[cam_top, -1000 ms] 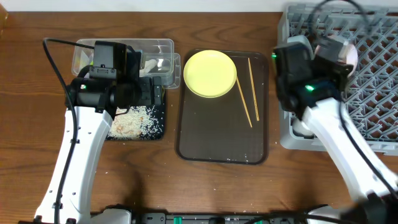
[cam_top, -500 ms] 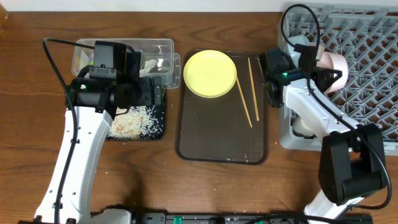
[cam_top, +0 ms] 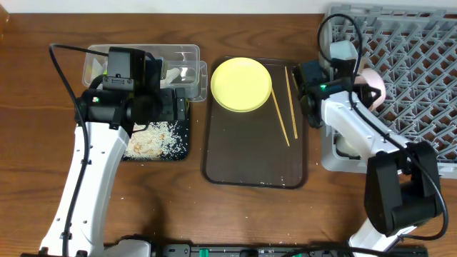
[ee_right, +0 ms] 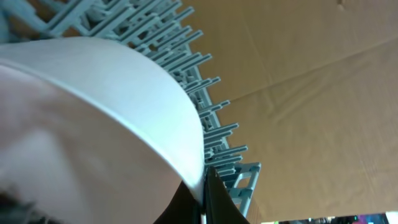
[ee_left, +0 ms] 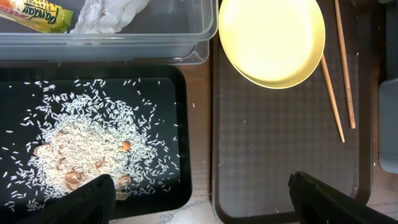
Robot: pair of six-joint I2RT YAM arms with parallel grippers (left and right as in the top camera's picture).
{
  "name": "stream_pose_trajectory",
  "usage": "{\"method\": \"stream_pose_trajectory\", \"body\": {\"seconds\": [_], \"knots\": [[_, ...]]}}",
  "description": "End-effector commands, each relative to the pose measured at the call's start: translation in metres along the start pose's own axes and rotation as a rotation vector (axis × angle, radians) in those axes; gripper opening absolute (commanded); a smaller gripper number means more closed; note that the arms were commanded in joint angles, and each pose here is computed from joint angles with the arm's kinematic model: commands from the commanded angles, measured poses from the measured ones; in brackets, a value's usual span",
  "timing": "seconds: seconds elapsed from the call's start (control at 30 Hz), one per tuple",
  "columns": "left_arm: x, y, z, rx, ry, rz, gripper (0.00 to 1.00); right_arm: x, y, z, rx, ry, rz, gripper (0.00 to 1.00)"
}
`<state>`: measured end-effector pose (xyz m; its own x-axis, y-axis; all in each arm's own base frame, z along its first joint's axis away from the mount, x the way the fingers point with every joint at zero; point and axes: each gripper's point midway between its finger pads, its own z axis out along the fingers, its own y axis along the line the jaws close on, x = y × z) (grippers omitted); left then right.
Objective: Sort waste into correct bins and load items into the dishwasher rack
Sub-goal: 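Carry the pink bowl with the right gripper into the rack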
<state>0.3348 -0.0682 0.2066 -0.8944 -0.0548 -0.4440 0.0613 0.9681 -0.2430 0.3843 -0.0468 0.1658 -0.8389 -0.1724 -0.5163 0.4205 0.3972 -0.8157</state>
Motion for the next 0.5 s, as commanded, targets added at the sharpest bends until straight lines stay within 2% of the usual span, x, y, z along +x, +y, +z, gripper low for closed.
{"method": "stream_pose_trajectory", "body": {"seconds": [0.0, 0.07, 0.1, 0.17, 0.23, 0.37, 0.47], "knots": [[-0.004, 0.000, -0.001, -0.005, -0.007, 0.003, 0.91, 0.005, 0.015, -0.010, -0.064, 0.003, -0.032, 0.01], [-0.004, 0.000, -0.001, -0.005, -0.007, 0.004, 0.91, 0.004, 0.018, -0.017, -0.074, -0.013, -0.044, 0.04], [-0.004, 0.000, -0.001, -0.005, -0.007, 0.004, 0.91, 0.003, 0.019, -0.020, -0.078, -0.019, -0.050, 0.12], [-0.004, 0.000, -0.001, -0.005, -0.007, 0.003, 0.91, 0.002, 0.022, -0.028, -0.089, -0.036, -0.063, 0.35], [-0.004, 0.000, -0.001, -0.005, -0.007, 0.004, 0.91, 0.001, 0.024, -0.035, -0.099, -0.053, -0.073, 0.53], [-0.004, 0.000, -0.001, -0.005, -0.007, 0.003, 0.91, -0.005, 0.024, -0.050, -0.135, -0.079, -0.082, 0.68], [-0.004, 0.000, -0.001, -0.005, -0.007, 0.003, 0.91, -0.014, 0.024, -0.061, -0.219, -0.082, -0.080, 0.74]]}}
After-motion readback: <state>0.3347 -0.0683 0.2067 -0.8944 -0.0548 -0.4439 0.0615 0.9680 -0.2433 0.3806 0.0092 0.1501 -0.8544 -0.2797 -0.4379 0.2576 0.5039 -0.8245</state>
